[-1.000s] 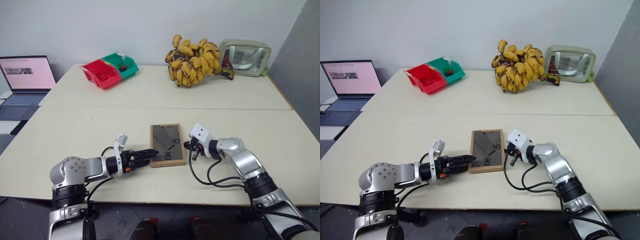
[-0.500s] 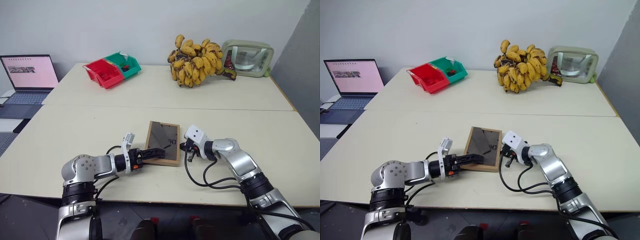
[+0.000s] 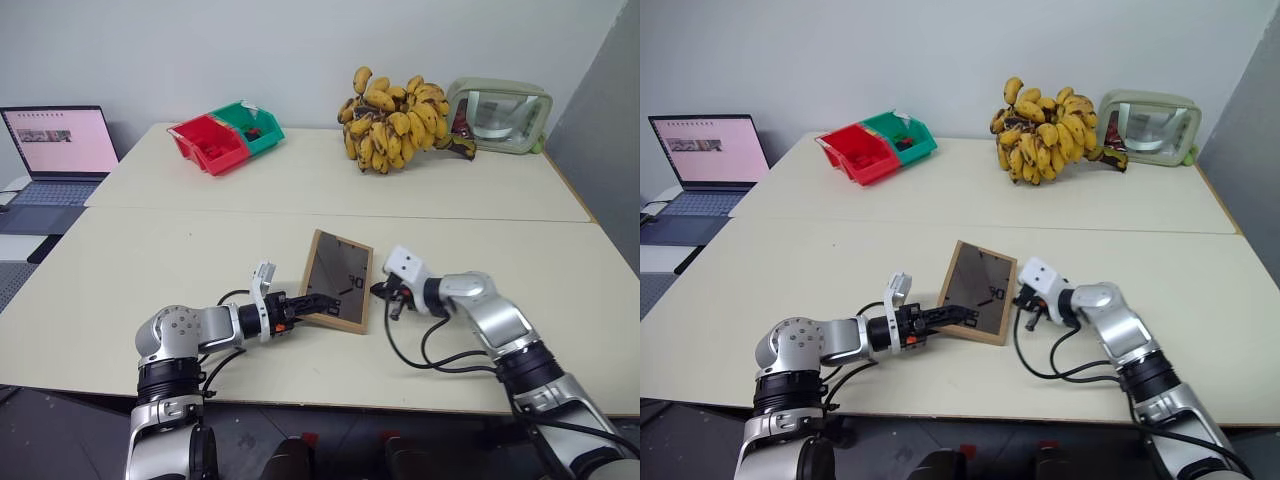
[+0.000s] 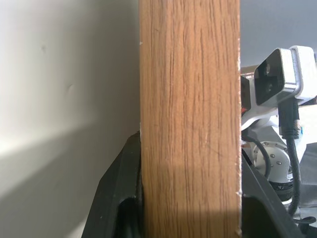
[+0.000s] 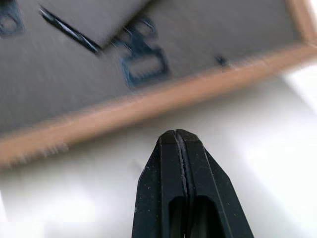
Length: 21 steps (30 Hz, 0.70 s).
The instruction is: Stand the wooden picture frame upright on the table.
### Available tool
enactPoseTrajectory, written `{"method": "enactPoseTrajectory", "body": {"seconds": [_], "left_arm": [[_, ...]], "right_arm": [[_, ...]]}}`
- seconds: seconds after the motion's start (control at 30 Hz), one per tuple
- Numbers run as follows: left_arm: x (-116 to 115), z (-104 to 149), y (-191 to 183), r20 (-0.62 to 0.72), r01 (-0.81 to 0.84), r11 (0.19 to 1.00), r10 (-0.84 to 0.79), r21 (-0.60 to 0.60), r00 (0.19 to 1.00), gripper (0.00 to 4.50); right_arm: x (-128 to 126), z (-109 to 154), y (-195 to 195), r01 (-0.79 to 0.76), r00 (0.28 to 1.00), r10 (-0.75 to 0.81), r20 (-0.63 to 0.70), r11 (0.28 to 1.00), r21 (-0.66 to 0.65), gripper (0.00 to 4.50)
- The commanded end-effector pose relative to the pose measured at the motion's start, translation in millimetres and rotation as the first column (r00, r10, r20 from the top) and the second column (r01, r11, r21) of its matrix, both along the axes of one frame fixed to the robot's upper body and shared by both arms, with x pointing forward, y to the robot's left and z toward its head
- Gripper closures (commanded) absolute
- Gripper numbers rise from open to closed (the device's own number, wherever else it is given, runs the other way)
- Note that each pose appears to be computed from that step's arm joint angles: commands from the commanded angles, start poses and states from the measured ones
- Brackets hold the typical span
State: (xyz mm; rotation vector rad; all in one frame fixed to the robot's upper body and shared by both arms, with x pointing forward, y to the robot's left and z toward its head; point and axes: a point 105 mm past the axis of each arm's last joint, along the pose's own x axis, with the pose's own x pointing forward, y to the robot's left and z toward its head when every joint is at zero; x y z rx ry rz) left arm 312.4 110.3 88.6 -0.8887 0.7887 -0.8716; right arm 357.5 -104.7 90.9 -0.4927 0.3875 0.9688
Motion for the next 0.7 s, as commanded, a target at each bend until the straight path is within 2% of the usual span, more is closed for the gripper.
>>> {"method": "enactPoseTrajectory", "body": {"seconds": [0.03, 0.1, 0.13, 0.2, 0.3, 0.5, 0.6, 0.7], "left_arm": [[8.2, 47.2, -7.1, 0.163, 0.043, 0.997, -0.033, -0.061, 0.986, 3.21], [11.2, 69.5, -6.1, 0.252, 0.063, 0.996, -0.044, -0.069, 0.967, 3.21], [10.8, 84.5, -6.1, 0.326, 0.086, 0.994, -0.061, -0.062, 0.943, 3.21], [11.1, 102.9, -5.9, 0.405, 0.107, 0.992, -0.073, -0.063, 0.912, 3.21], [15.8, 120.0, -2.7, 0.484, 0.103, 0.993, -0.062, -0.059, 0.873, 3.21], [19.6, 134.2, -0.6, 0.568, 0.105, 0.994, -0.066, -0.036, 0.820, 3.21], [21.6, 141.5, 1.1, 0.598, 0.097, 0.995, -0.062, -0.028, 0.799, 3.21], [22.5, 146.0, 2.0, 0.613, 0.096, 0.995, -0.058, -0.030, 0.788, 3.21]], "right_arm": [[9.6, 50.6, -27.2, 0.012, 1.000, -0.013, 0.016, 0.997, 0.071, 4.50], [6.6, 77.1, -31.9, -0.001, 0.999, 0.009, -0.045, 0.985, 0.172, 4.14], [5.3, 99.0, -30.3, -0.006, 0.997, 0.028, -0.077, 0.964, 0.265, 3.97], [1.2, 126.9, -25.6, -0.026, 0.991, 0.076, -0.114, 0.923, 0.383, 3.57], [0.1, 159.0, -16.8, -0.049, 0.984, 0.129, -0.126, 0.865, 0.499, 2.99], [2.8, 191.0, -5.0, -0.090, 0.981, 0.173, -0.089, 0.810, 0.579, 1.45], [-1.4, 211.2, 7.4, -0.164, 0.968, 0.248, -0.046, 0.759, 0.630, 0.80], [-0.2, 213.8, 17.9, -0.187, 0.964, 0.264, -0.031, 0.757, 0.626, 0.08]]}}
